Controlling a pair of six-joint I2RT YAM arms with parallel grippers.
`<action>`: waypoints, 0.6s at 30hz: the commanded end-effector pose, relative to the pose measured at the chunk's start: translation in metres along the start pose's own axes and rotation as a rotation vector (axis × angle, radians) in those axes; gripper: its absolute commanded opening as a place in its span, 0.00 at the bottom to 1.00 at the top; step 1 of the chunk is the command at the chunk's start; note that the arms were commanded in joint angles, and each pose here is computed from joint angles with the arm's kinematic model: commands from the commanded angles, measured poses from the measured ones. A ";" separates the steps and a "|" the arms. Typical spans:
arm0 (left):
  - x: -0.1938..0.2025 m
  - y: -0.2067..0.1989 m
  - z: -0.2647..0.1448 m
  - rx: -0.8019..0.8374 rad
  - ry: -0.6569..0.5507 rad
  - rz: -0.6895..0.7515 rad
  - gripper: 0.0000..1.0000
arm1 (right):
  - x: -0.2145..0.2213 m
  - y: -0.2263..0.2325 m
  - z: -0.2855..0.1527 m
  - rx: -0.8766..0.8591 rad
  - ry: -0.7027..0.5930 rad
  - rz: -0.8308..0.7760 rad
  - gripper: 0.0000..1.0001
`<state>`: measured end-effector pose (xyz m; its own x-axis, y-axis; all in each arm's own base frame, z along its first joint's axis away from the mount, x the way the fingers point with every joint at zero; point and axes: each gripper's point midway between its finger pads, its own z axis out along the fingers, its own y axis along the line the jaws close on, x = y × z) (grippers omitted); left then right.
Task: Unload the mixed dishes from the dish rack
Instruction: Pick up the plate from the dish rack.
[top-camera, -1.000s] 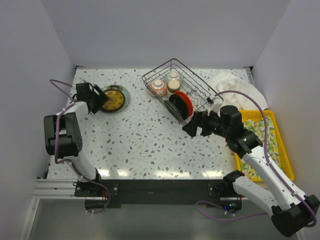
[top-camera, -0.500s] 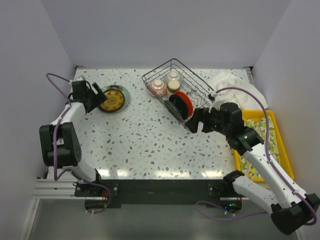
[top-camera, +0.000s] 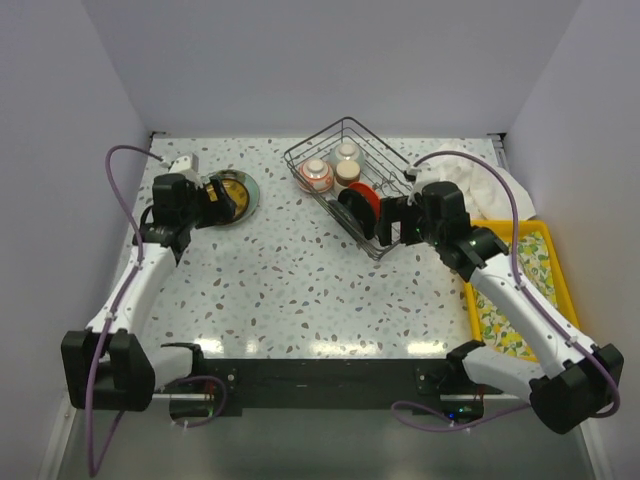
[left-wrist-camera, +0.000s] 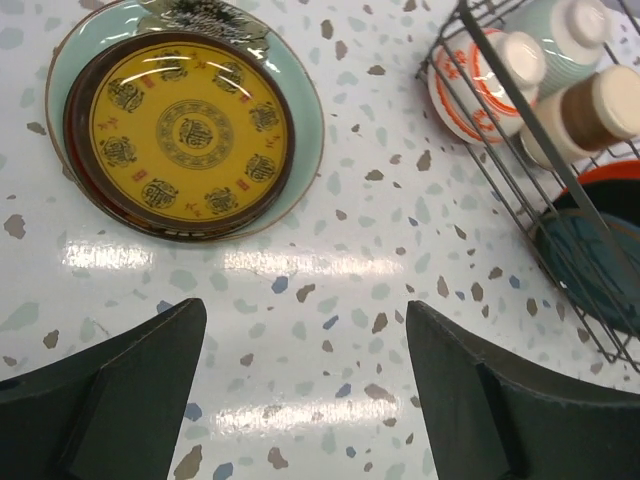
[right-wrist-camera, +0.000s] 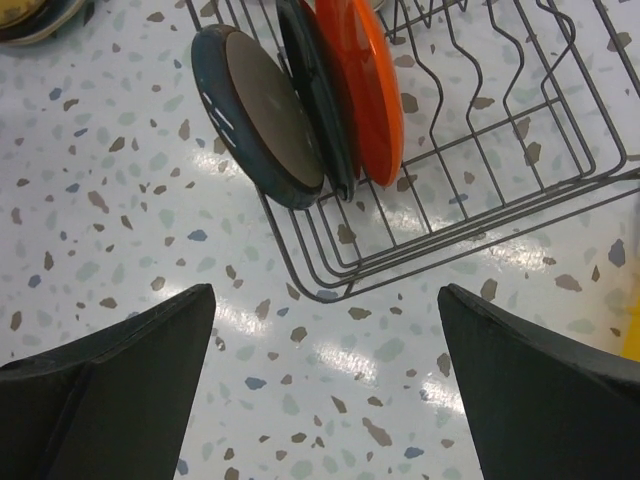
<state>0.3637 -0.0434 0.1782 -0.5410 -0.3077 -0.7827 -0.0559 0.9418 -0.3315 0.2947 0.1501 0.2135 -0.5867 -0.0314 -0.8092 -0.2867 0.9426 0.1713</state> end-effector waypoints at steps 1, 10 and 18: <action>0.001 -0.020 -0.037 0.098 -0.052 0.103 0.86 | -0.038 -0.013 0.011 0.081 -0.082 -0.066 0.96; 0.022 -0.022 -0.109 0.110 -0.068 0.062 0.86 | -0.050 -0.031 0.058 0.170 -0.026 -0.133 0.86; 0.039 -0.027 -0.122 0.152 -0.056 0.008 0.86 | -0.063 -0.036 0.090 0.183 -0.017 -0.164 0.62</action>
<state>0.2529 -0.0584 0.2380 -0.4285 -0.2893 -0.8559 0.0888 0.9293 -0.3586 0.3834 0.1446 0.1772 -0.6164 -0.1851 -0.7654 -0.2385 0.9702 -0.0426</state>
